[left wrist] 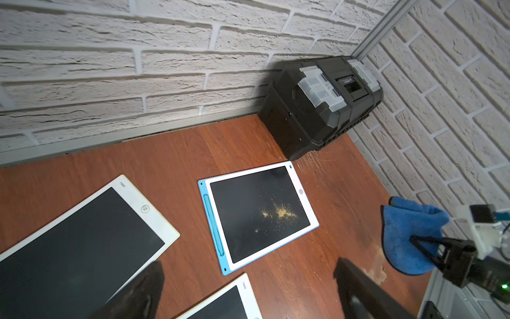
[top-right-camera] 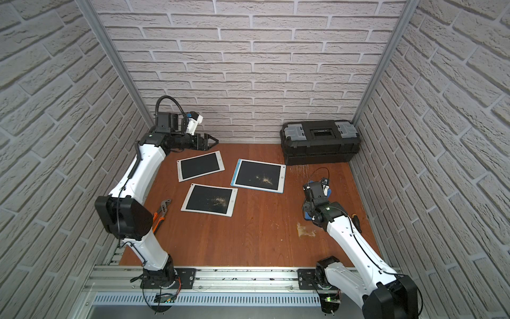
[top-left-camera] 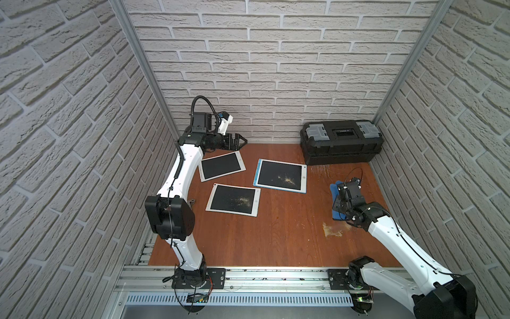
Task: Wipe the drawing tablet
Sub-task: Place the cleaning item at the center of the board.
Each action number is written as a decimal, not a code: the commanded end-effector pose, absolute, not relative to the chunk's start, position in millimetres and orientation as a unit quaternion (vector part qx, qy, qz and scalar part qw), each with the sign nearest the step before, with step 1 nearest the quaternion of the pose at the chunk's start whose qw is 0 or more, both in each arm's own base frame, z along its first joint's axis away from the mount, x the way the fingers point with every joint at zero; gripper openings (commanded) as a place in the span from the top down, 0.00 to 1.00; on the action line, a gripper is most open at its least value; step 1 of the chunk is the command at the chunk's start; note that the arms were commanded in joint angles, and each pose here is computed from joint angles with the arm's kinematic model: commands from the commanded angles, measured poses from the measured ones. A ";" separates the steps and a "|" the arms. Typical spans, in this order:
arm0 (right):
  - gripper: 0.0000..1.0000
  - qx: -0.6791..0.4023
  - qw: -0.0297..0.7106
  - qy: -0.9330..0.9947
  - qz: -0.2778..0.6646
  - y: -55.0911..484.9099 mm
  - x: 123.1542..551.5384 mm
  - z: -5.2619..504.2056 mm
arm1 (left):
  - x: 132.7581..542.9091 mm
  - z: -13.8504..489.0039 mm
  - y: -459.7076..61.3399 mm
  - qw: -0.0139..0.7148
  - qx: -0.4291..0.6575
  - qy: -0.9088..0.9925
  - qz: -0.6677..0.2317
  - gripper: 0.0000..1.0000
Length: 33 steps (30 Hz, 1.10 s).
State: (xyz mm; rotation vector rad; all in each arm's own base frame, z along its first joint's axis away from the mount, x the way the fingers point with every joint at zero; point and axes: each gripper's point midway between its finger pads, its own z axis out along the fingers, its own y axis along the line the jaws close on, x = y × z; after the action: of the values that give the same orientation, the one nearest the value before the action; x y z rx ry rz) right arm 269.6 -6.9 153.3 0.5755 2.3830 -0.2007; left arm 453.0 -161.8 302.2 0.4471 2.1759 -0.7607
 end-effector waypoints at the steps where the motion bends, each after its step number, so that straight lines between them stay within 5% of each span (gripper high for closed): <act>1: 0.97 0.232 0.337 0.907 -0.104 -15.4 276.6 171.2 | 443.8 311.0 -165.0 0.445 0.166 0.840 -0.263 0.02; 7: 0.97 0.258 0.305 0.909 -0.124 -27.9 299.6 162.5 | 382.8 268.6 -198.2 0.425 0.205 0.855 -0.216 0.02; 12: 0.97 0.276 0.264 0.917 -0.113 -36.4 313.3 137.7 | 361.1 232.6 -215.1 0.392 0.202 0.858 -0.263 0.02; 16: 0.94 0.280 0.249 0.920 -0.114 -42.1 320.2 126.7 | 364.7 227.9 -178.3 0.478 0.101 0.845 -0.217 0.02; 20: 0.40 0.250 0.222 0.937 -0.100 -32.8 329.1 117.3 | 359.6 218.4 -128.0 0.513 -0.015 0.844 -0.156 0.02; 23: 0.21 0.243 0.223 0.941 -0.080 -26.0 330.4 118.2 | 356.2 212.7 -114.9 0.496 -0.042 0.855 -0.144 0.02; 33: 0.26 0.060 0.326 0.943 -0.018 70.5 327.4 172.3 | 365.1 170.9 -36.5 0.472 -0.165 0.862 -0.084 0.04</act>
State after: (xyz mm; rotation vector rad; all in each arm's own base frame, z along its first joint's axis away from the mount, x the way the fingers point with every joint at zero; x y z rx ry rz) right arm 324.0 33.4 156.8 0.3658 2.5255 -0.1114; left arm 360.7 -57.9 180.9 -0.2872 2.1382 -0.2357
